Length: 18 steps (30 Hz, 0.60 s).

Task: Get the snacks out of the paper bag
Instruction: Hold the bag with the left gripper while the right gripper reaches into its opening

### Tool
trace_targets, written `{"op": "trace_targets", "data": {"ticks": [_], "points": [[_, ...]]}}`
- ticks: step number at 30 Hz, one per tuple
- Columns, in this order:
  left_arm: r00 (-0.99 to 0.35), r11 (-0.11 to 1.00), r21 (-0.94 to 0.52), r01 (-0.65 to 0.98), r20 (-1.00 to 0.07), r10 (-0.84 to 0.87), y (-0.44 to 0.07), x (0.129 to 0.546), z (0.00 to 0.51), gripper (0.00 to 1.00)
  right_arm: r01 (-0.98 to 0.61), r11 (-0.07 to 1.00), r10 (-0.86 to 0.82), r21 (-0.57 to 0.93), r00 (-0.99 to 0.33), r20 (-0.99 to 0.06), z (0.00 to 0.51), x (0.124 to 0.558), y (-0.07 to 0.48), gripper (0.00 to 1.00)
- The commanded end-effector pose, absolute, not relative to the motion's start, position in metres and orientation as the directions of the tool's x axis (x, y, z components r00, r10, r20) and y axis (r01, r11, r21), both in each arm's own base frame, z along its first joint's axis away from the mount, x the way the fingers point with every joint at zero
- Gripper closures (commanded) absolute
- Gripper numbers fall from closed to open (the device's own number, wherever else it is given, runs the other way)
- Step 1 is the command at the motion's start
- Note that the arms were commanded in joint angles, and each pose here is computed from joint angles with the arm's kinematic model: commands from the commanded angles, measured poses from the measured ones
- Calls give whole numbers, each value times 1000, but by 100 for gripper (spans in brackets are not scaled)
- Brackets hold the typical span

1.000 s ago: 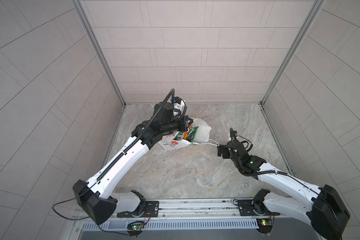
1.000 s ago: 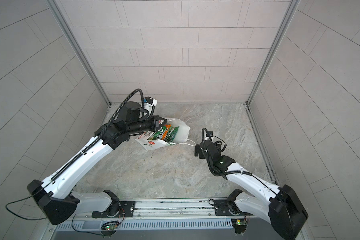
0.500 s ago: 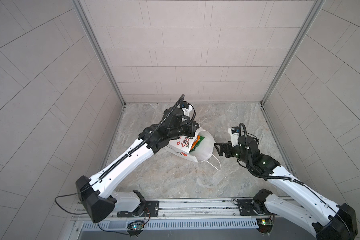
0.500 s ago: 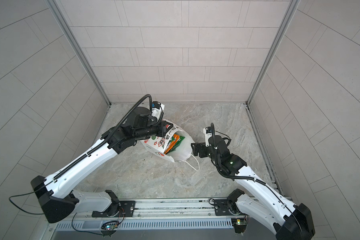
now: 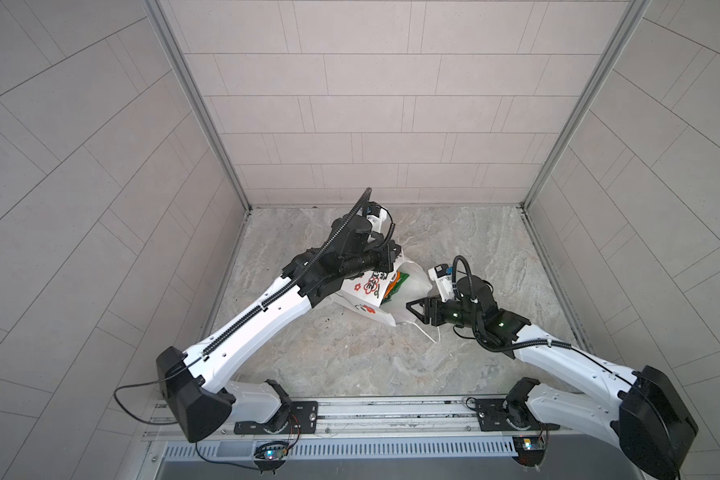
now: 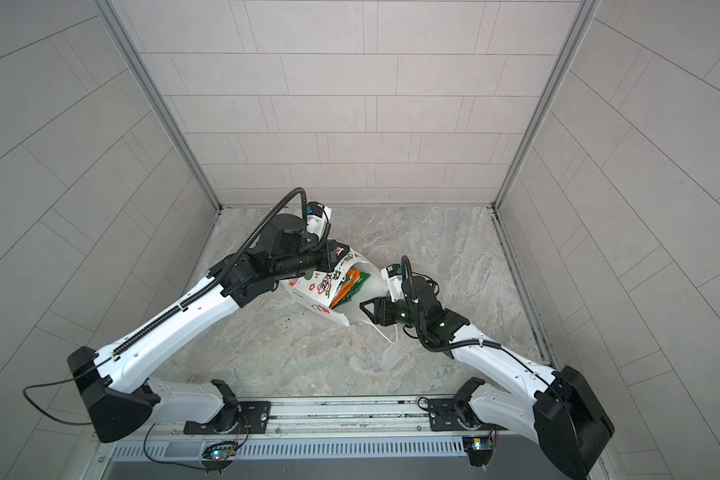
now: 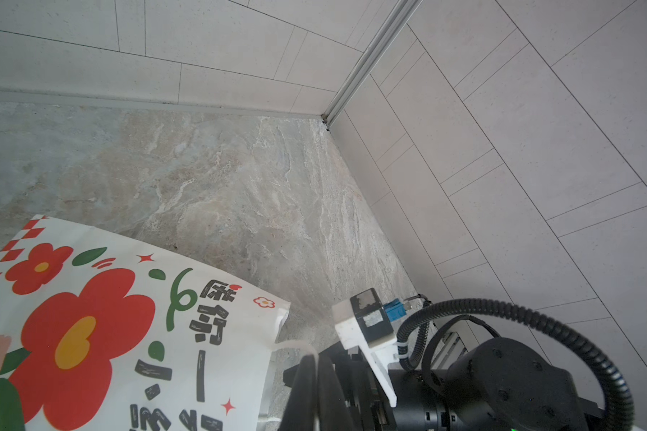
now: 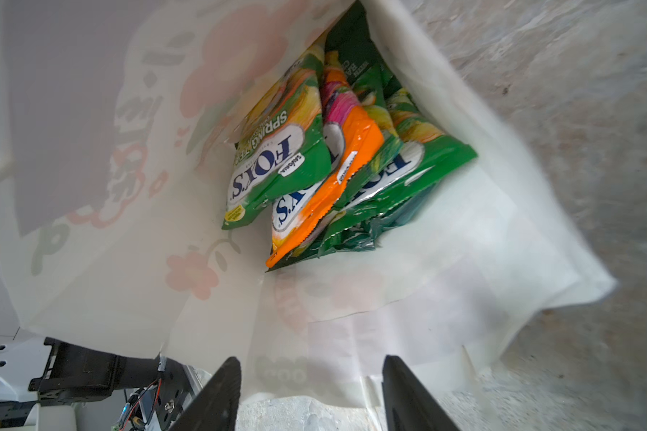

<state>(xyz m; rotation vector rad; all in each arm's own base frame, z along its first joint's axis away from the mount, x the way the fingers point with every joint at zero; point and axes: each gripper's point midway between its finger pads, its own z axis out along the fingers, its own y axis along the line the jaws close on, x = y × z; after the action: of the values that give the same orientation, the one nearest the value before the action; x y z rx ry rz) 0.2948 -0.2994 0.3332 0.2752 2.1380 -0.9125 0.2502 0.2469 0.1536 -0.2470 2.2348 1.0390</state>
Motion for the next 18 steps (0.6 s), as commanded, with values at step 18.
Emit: {"op": "trace_targets", "data": {"ticks": [18], "points": [[-656,684,-521,511,-750,-81,-298,281,345,100,-422,594,190,685,-754,-629,152,286,310,51]]}}
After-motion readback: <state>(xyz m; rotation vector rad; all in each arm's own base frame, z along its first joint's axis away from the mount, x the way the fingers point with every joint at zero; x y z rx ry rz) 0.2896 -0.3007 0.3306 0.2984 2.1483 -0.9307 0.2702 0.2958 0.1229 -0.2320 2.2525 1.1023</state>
